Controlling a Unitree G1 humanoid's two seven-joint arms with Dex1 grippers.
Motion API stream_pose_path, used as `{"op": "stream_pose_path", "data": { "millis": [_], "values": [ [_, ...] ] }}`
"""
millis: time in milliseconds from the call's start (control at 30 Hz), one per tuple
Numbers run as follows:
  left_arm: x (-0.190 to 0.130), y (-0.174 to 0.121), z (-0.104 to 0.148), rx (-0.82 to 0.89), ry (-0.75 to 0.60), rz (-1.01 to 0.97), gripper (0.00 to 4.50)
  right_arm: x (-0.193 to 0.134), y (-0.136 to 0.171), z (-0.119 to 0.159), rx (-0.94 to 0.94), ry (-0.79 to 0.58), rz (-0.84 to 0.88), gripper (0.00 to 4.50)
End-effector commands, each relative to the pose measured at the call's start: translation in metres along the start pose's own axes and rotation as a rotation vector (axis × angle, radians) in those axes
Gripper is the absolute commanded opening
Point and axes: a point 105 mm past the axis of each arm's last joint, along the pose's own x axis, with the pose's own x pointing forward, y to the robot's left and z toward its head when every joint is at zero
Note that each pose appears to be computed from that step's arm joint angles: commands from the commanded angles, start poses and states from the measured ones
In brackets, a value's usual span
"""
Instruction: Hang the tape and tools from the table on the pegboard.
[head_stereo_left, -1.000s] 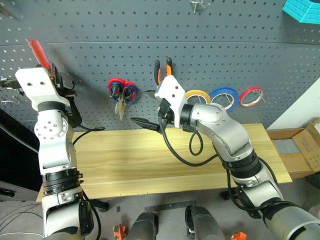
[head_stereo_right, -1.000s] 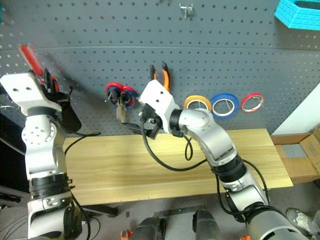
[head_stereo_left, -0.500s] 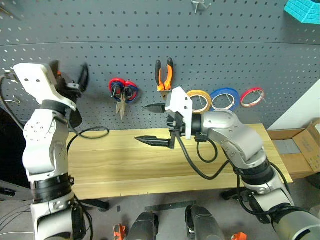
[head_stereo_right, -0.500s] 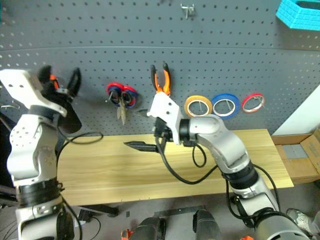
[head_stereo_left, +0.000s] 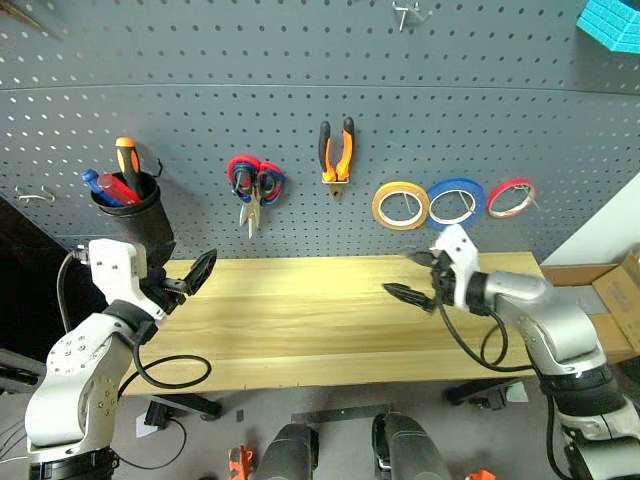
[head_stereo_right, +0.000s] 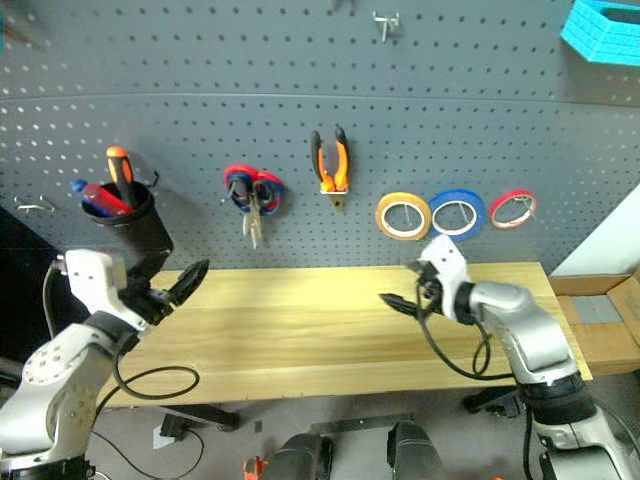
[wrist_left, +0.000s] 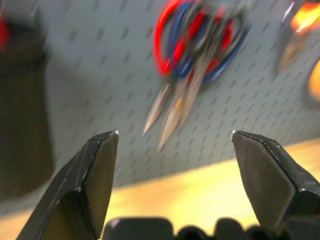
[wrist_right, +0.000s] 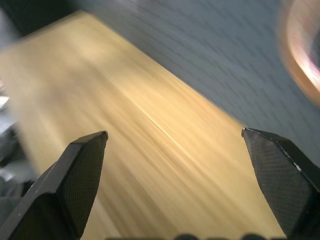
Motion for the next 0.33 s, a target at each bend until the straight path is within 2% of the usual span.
{"op": "stream_pose_path", "data": {
  "millis": [33,167,333],
  "values": [
    [-0.002,0.009,-0.02,0.028,0.046,0.043,3.84,-0.02,-0.04,-0.005,0.05,-0.067,-0.207,4.5],
    [-0.007,0.016,-0.049,0.004,0.117,0.093,3.84,-0.035,-0.064,-0.022,0.127,-0.103,-0.353,4.5],
    [-0.014,0.024,-0.082,0.044,0.216,0.175,3.84,-0.038,-0.08,-0.054,0.184,-0.06,-0.493,4.5]
  ]
}}
